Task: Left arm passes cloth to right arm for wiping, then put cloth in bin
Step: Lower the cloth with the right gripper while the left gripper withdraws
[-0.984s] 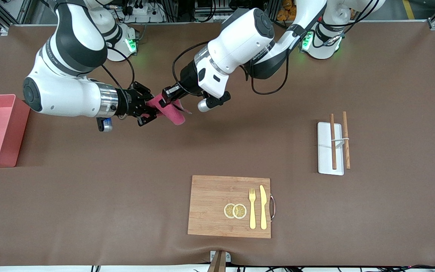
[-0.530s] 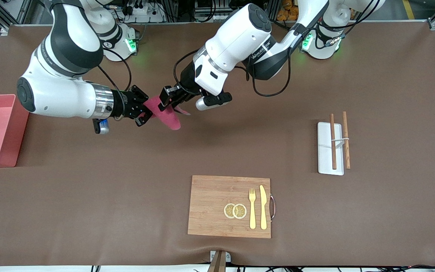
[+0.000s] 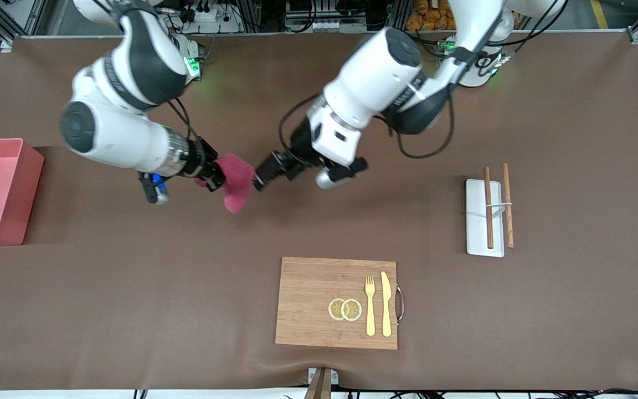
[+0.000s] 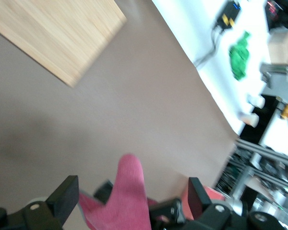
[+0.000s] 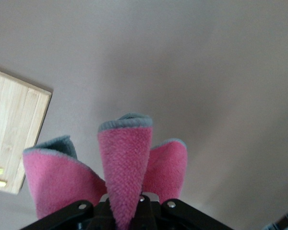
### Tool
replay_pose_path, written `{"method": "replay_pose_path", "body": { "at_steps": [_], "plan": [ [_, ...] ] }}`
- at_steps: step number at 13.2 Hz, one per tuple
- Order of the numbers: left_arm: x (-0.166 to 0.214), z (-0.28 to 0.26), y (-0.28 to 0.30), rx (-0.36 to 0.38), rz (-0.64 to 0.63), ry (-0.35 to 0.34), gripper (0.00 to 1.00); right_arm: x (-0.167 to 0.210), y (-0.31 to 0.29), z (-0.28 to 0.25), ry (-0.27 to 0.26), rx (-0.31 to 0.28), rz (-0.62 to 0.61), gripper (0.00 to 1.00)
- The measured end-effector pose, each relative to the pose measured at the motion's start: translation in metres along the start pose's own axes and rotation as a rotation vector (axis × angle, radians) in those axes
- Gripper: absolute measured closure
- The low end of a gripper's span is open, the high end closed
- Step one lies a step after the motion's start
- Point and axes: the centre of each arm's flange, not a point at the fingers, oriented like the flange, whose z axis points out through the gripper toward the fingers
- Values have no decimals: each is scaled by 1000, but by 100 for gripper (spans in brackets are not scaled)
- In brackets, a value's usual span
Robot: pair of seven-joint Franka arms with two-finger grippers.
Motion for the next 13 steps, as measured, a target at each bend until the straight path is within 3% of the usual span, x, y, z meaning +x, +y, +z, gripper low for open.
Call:
{"method": "replay_pose_path", "body": {
  "at_steps": [4, 7, 9, 11, 13],
  "plan": [
    [80, -50, -18, 127, -22, 71, 0, 15, -26, 72, 79, -3, -14, 98],
    [129, -95, -43, 266, 41, 53, 0, 53, -29, 109, 149, -46, -85, 98],
    [155, -132, -61, 352, 131, 17, 0, 105, -17, 105, 154, -94, -187, 98],
    [171, -167, -80, 430, 221, -33, 0, 189, 8, 80, 159, -165, -301, 98],
    [189, -202, -106, 506, 320, -81, 0, 274, 42, 52, 149, -198, -419, 98]
  ]
}}
